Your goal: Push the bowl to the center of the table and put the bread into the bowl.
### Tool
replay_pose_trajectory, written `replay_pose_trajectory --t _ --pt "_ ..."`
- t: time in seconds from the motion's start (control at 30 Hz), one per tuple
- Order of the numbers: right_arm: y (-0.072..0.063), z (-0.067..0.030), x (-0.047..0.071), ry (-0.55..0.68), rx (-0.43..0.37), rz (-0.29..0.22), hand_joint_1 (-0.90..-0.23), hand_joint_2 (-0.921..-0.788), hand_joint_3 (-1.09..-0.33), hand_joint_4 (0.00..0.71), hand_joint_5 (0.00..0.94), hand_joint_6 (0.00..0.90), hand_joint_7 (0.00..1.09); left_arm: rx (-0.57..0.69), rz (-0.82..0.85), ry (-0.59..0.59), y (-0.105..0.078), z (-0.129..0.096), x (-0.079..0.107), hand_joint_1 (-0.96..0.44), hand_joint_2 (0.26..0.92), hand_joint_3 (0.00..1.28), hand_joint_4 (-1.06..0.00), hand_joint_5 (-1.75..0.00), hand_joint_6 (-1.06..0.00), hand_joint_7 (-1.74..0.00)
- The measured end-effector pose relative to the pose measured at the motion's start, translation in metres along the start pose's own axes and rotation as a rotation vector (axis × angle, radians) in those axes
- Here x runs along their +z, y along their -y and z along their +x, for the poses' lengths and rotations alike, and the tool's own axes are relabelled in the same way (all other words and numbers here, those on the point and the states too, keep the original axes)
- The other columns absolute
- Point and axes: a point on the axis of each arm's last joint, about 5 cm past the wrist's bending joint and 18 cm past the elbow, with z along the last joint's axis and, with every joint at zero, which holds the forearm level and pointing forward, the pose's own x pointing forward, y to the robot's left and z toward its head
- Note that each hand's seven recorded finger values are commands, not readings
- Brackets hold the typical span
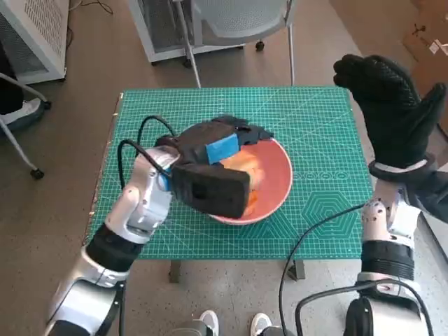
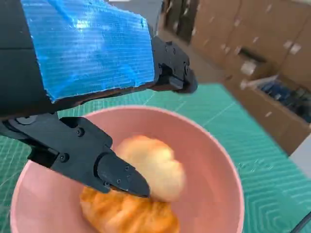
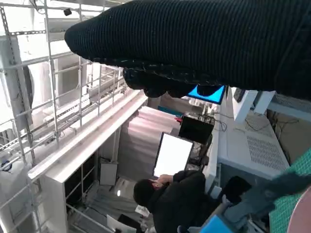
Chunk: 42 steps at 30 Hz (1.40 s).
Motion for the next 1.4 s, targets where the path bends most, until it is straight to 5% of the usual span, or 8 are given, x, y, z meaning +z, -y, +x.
replay_pose_trajectory --t 0.43,0.8,1.07,1.4 --pt "0.001 0.0086 0.002 0.022 0.027 0.013 -0.645 -0.921 -0.741 0.344 0.005 0.444 0.00 0.117 -0.228 0.140 -0.012 -0.016 -0.023 -0.64 0.916 0.04 0.00 0.00 -0.18 -0.02" --pt "0.002 0.0155 0.005 0.033 0.039 0.013 -0.664 -0.921 -0.725 0.349 0.006 0.430 0.00 0.422 -0.625 0.385 -0.027 -0.041 -0.044 -0.64 0.921 0.30 0.00 0.00 -0.19 -0.03" --pt "0.002 0.0260 0.010 0.052 0.039 0.002 -0.674 -0.921 -0.718 0.350 0.003 0.431 0.00 0.637 -0.719 0.486 -0.023 -0.052 -0.038 -0.65 0.921 0.40 0.00 0.00 -0.15 -0.01" --pt "-0.004 0.0394 0.011 0.066 0.046 -0.028 -0.661 -0.921 -0.717 0.335 0.000 0.431 0.00 0.704 -0.790 0.511 -0.016 -0.055 -0.037 -0.66 0.921 0.41 0.00 0.00 -0.13 -0.01"
